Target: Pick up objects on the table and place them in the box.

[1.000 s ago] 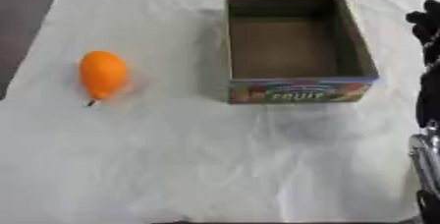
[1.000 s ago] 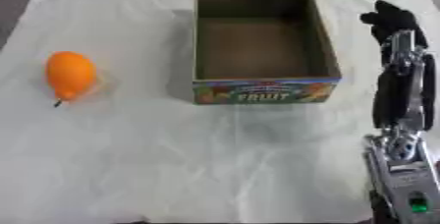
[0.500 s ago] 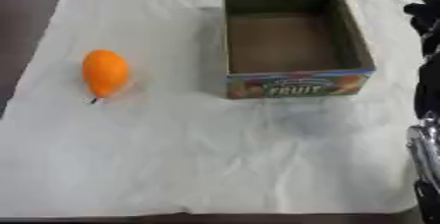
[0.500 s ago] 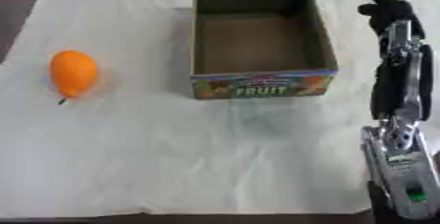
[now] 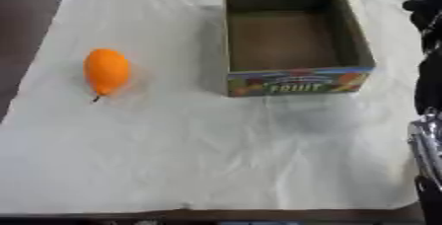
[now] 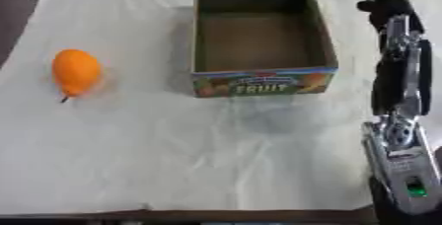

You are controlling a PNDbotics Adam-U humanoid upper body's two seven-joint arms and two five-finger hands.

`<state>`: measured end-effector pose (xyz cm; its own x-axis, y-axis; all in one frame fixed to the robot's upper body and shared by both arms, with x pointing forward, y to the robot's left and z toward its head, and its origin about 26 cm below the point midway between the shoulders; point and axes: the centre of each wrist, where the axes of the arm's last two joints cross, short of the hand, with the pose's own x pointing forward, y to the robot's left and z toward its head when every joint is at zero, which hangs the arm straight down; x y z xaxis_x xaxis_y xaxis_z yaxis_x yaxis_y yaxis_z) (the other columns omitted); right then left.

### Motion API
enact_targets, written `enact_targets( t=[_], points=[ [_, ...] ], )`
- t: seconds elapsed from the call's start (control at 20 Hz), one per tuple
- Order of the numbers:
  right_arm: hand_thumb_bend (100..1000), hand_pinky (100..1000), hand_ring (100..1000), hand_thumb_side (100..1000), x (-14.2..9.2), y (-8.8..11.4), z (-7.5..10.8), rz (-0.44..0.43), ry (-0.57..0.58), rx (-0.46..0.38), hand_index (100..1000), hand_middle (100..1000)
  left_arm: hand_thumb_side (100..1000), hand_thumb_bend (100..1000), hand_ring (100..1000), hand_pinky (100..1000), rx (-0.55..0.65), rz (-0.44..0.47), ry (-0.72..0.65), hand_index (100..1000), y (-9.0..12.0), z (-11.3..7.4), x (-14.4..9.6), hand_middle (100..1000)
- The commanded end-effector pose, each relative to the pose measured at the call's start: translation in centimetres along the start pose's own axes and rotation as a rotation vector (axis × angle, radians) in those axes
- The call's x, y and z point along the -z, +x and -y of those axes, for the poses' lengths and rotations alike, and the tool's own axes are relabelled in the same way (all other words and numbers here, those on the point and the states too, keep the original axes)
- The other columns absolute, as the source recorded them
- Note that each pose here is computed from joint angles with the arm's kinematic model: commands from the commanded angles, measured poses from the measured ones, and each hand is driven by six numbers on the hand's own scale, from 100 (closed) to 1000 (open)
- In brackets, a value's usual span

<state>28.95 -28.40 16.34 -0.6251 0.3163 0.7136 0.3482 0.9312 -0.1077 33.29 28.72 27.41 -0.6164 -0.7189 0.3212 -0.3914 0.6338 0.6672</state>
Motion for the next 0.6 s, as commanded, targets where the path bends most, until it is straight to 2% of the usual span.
enact_targets(
  t=[0.05,0.25,0.35,0.4,0.6],
  points=[
    [100,932,865,991,0.3,0.6,0.3,0.026,0.014,-0.018,820,668,823,293,638,589,0.129,0.028,-0.101,981,-0.3,-0.8,1.4,758],
    [100,933,865,990,0.3,0.7,-0.1,0.023,0.027,-0.008,820,667,890,339,647,590,0.260,0.029,-0.232,986,-1.1,-0.9,2.8,757],
    [100,933,866,990,0.2,0.7,-0.2,0.020,0.035,-0.003,820,668,893,352,652,595,0.313,0.028,-0.293,987,-1.5,-0.6,3.4,758],
    [100,933,866,989,0.2,0.7,-0.3,0.019,0.037,-0.002,820,668,894,392,662,606,0.327,0.028,-0.320,985,-1.6,-0.2,3.7,760],
    [100,934,867,989,0.1,0.7,-0.3,0.013,0.044,-0.002,821,668,881,454,679,629,0.358,0.034,-0.424,988,-1.5,2.3,5.1,767]
  ],
)
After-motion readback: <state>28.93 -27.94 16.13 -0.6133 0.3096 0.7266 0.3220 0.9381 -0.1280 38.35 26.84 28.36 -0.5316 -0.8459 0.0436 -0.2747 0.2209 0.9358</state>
